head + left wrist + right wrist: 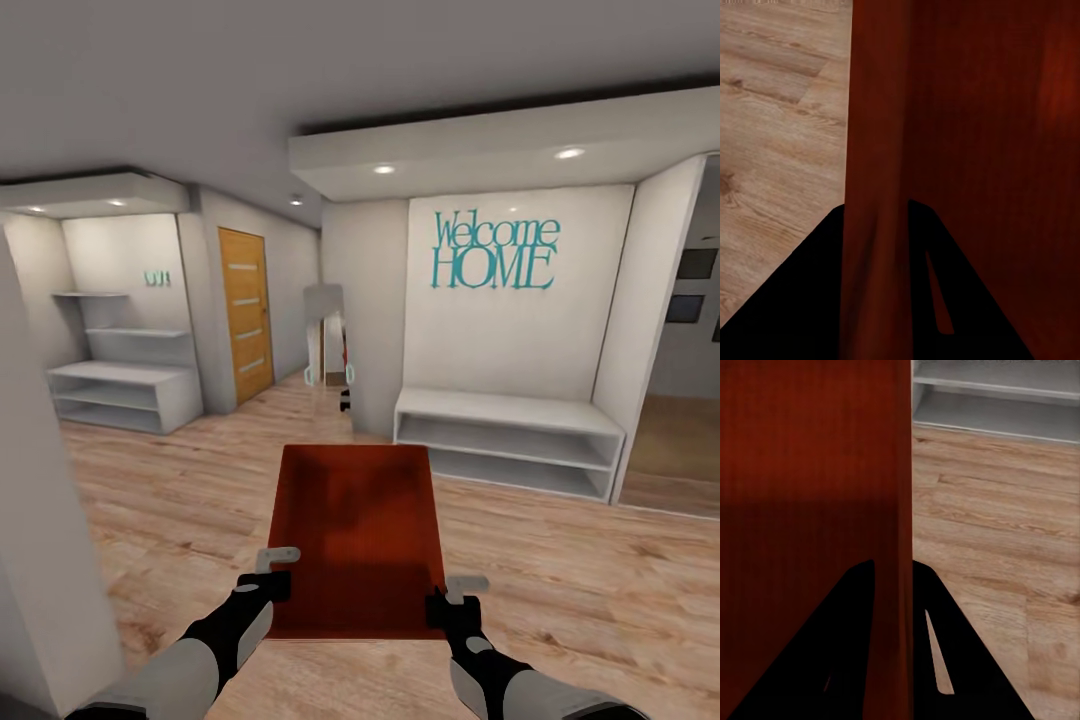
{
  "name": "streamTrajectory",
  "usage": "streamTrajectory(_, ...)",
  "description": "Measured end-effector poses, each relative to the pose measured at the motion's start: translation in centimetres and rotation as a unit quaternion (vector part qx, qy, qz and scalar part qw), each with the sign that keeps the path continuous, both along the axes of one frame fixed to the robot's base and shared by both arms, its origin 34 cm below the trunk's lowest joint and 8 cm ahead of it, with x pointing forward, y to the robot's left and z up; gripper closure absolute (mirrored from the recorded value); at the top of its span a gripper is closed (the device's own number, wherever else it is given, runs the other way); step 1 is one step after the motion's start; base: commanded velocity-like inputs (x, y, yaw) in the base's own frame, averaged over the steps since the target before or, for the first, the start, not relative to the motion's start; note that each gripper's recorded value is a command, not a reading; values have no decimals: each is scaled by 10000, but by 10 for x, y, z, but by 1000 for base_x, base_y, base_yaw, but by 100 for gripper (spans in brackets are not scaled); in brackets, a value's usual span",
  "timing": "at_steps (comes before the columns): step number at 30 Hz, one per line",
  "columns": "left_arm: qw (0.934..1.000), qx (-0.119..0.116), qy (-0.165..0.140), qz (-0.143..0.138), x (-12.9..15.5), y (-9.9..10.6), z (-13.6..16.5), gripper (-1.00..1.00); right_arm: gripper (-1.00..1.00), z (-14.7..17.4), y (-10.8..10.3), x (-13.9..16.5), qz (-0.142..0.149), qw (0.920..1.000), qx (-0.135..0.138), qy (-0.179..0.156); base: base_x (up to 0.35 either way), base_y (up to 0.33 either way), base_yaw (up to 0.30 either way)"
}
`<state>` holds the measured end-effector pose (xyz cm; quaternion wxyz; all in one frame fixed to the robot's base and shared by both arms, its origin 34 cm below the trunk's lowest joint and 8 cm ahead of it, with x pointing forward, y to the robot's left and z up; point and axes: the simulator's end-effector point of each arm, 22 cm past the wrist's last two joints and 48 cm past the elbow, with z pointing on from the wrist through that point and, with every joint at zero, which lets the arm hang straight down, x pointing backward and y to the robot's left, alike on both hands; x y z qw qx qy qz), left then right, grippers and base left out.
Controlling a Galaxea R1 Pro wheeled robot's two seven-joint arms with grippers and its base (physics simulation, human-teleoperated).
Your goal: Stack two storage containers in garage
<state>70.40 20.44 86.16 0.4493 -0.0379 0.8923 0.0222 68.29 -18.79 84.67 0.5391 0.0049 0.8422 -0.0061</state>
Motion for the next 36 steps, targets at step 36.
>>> streamTrajectory(36,10000,0,-3,1,0,0,0,100,100,0,0,0,4,10000,3,-2,322,0,217)
